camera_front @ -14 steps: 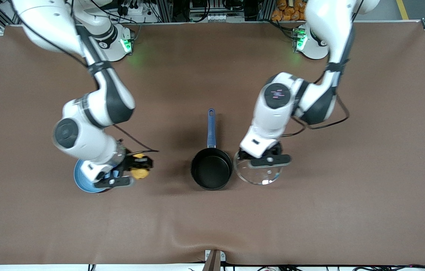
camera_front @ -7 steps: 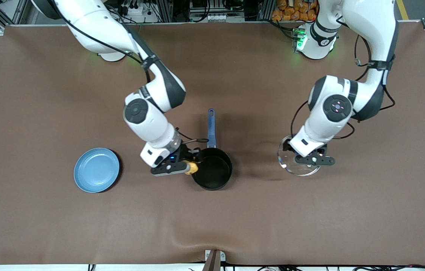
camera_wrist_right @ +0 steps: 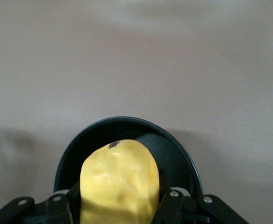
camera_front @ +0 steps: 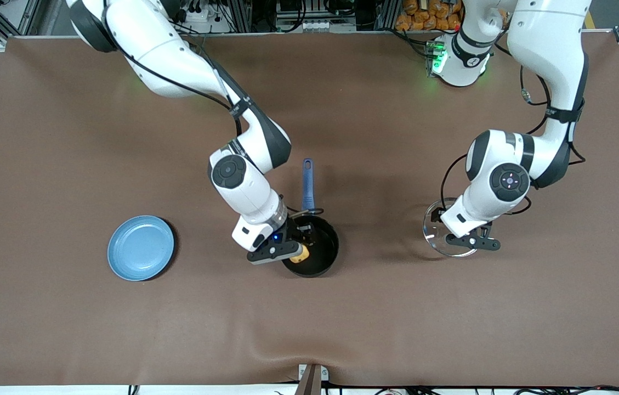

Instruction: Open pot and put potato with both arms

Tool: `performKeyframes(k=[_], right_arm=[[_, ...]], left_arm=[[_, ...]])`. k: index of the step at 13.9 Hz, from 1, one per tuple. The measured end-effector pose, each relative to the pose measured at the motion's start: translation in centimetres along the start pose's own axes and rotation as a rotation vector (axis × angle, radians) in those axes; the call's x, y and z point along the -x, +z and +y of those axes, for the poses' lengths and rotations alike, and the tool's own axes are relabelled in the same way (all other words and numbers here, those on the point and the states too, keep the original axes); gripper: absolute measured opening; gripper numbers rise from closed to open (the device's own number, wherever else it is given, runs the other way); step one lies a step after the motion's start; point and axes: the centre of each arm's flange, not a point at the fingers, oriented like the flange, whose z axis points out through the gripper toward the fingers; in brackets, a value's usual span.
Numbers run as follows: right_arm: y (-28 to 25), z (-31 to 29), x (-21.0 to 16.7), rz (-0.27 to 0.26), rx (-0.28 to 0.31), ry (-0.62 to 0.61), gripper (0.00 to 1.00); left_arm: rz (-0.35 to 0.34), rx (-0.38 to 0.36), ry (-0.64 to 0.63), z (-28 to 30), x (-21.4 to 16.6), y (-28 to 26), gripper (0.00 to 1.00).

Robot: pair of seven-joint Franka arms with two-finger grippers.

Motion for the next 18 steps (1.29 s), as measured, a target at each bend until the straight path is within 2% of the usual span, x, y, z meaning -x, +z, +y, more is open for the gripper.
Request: performKeyframes(k=[8,9,10,11,15,16,18], right_arm=[[5.2,0.1,1.5,-0.056,0.019,-0.009,0.57],[5.5,0.0,1.5,-0.057,0.018,-0.011,0.57],[5.9,-0.1,1.7,-0.06,0.018,-0.012,0.57],[6.4,-0.2,1.9,-0.063,0.018,-0.015,0.57],[8.0,-0.7,2.9,-0.08,0.021,-0.018,0.57],[8.3,-0.7,3.1,-0.082,0.021,-0.018,0.57],[8.7,-0.8,3.3,-0.086,0.022,-0.017,0.57]], left_arm=[[-0.013,-0.009,0.006,0.2,-0.2,4.9,0.44],[-0.009,-0.01,0.008,0.3,-0.3,5.3,0.49],[-0.006,-0.009,0.01,0.4,-0.3,5.8,0.49],[-0.003,-0.009,0.013,0.6,-0.4,6.0,0.54],[0.026,-0.006,0.031,0.6,-1.1,4.8,0.93],[0.042,-0.004,0.032,0.5,-1.4,3.9,0.99],[0.079,0.003,0.028,0.3,-1.9,1.0,1.0]])
